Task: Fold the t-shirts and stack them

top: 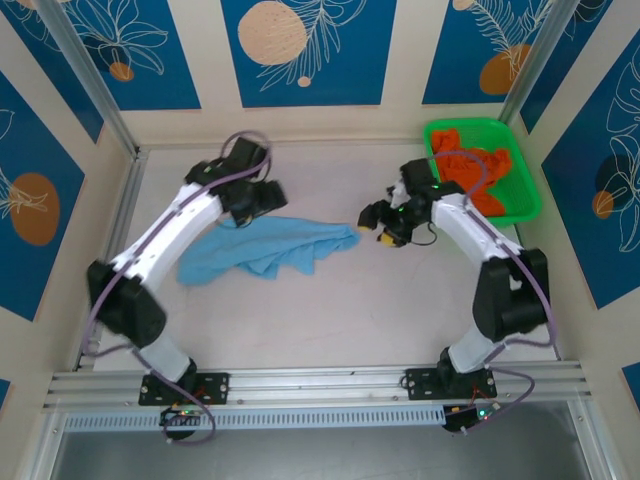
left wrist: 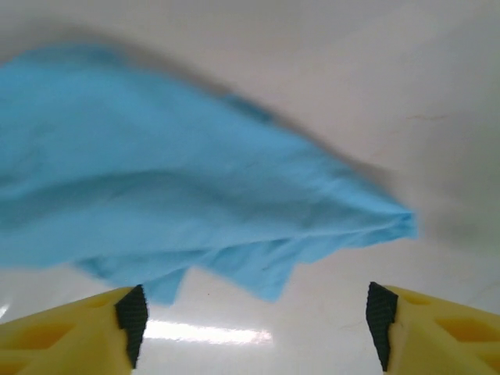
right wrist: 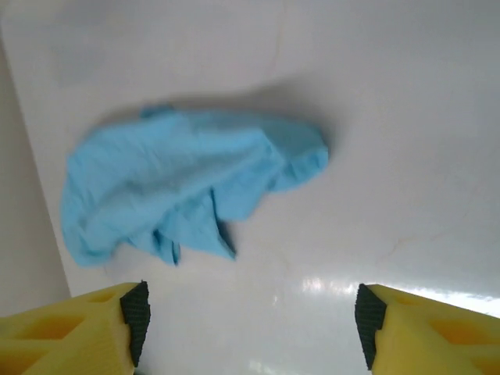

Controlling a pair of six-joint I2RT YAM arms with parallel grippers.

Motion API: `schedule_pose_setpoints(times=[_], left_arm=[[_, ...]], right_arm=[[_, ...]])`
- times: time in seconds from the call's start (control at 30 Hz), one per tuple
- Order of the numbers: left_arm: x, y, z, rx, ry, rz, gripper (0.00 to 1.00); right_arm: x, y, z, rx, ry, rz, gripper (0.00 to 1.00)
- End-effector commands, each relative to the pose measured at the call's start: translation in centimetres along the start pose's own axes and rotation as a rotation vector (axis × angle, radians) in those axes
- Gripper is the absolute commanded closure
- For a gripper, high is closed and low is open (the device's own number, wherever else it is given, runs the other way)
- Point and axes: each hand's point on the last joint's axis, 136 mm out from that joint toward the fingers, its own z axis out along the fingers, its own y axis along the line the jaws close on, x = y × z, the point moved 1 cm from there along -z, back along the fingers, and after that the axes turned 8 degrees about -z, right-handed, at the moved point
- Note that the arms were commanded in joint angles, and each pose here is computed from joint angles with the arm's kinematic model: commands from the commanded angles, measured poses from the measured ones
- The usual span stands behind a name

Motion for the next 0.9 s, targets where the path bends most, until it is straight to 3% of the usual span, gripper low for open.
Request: schedule_pose_setpoints(times=[0.0,0.07,0.17,0.37,0.6,0.7,0.77,0.87], left_arm=[[1.4,5.8,1.8,-0.020,0.036,-0.266,0.31],[1.9,9.0,2.3,-0.030,0.040,-0.356,0.31],[1.3,11.9,2.6,-0.038,0.010,-0.378,0.28],[0.4,16.0,4.6,-0.040,0.033,-0.494,0.35],[-0.1,19.2,7.4,-0.036,0.009,-0.579,0.30],[-0.3,20.0,8.2,-0.056,0.007,-0.559,0.42],[-0.7,20.2,8.4,-0.065,-0.003,-0.543,0.61],[-1.1,20.5,8.7,-0.082,-0.011,-0.516,0.74]], right_arm=[[3.0,2.9,2.7,-0.100,0.176,-0.046,0.40],[3.9,3.7,5.1,-0.094,0.247,-0.047,0.45],[4.3,4.6,7.8,-0.056,0.277,-0.072,0.48],[4.4,5.9,11.2,-0.041,0.293,-0.070,0.56],[4.4,6.2,14.8,0.061,0.317,-0.058,0.60],[4.4,5.6,15.8,0.099,0.328,-0.059,0.61],[4.3,5.6,16.4,0.111,0.331,-0.080,0.62],[4.0,5.7,17.3,0.108,0.350,-0.102,0.75]])
